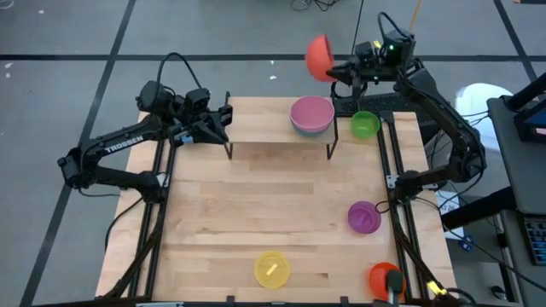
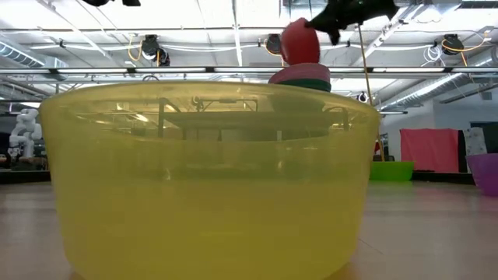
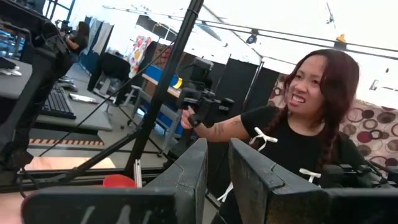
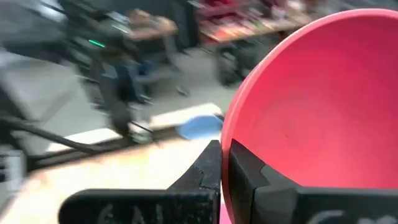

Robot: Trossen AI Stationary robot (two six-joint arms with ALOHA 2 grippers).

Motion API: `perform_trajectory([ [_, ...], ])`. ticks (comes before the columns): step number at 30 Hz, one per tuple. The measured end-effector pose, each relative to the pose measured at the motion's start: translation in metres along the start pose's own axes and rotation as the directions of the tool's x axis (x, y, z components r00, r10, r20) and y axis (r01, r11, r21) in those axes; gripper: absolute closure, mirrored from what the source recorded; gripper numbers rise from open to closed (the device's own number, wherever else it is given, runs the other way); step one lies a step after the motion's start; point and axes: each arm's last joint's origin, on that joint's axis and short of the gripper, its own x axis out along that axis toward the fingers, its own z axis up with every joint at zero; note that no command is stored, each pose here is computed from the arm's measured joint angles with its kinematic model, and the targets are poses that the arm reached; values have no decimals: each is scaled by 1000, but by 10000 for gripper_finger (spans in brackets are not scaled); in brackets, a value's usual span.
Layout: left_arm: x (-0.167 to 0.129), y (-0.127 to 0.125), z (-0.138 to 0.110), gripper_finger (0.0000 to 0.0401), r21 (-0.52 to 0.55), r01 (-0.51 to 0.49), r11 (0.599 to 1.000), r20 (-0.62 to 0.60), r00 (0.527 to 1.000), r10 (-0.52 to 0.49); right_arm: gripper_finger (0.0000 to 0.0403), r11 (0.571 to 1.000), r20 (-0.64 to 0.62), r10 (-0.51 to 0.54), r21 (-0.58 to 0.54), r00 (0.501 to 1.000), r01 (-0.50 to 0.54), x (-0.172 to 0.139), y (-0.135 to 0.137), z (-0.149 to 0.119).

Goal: Place and stack bowls onto a shelf
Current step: Stack the left orange bowl on top of the pink bowl on the shelf

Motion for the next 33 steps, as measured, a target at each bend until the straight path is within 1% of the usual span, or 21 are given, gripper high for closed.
perform_trajectory([
  [2,0,0,0,329,0,0,1000,0,1000,0,403,996,-59,-94,8,994,94,-6,4,-4],
  [3,0,0,0,329,0,0,1000,0,1000,0,403,993,-85,-120,-1,989,121,-9,7,-6],
  [5,0,0,0,329,0,0,1000,0,1000,0,403,987,-126,-158,-36,979,155,-15,16,-8],
  [7,0,0,0,329,0,0,1000,0,1000,0,403,984,-143,-173,-56,974,167,-19,25,-8],
  [9,0,0,0,329,0,0,1000,0,1000,0,403,987,-144,-160,-52,977,154,-23,35,-6],
  [13,0,0,0,329,-2,0,1000,0,1000,0,403,993,-152,-118,-8,981,119,-30,55,-3],
  [20,0,0,0,329,-3,1,1000,0,1000,-1,403,999,-235,-8,38,972,17,-34,89,-10],
  [22,0,0,0,329,-3,1,1000,0,1000,-1,403,999,-268,0,39,963,10,-33,96,-12],
  [24,0,0,0,329,-3,1,1000,0,1000,-1,403,999,-315,-15,34,949,27,-30,102,-16],
  [25,0,0,0,329,-3,1,1000,0,1000,-1,403,999,-349,-32,23,937,43,-31,105,-18],
  [27,0,0,0,329,-3,1,1000,0,1000,-1,403,995,-422,-97,-34,902,92,-33,110,-18],
  [30,0,0,0,329,-3,1,1000,0,1000,-1,403,981,-486,-188,-127,854,144,-37,116,-10],
  [33,0,0,0,329,-4,1,1000,0,1000,-1,403,970,-482,-230,-185,845,158,-38,121,8],
])
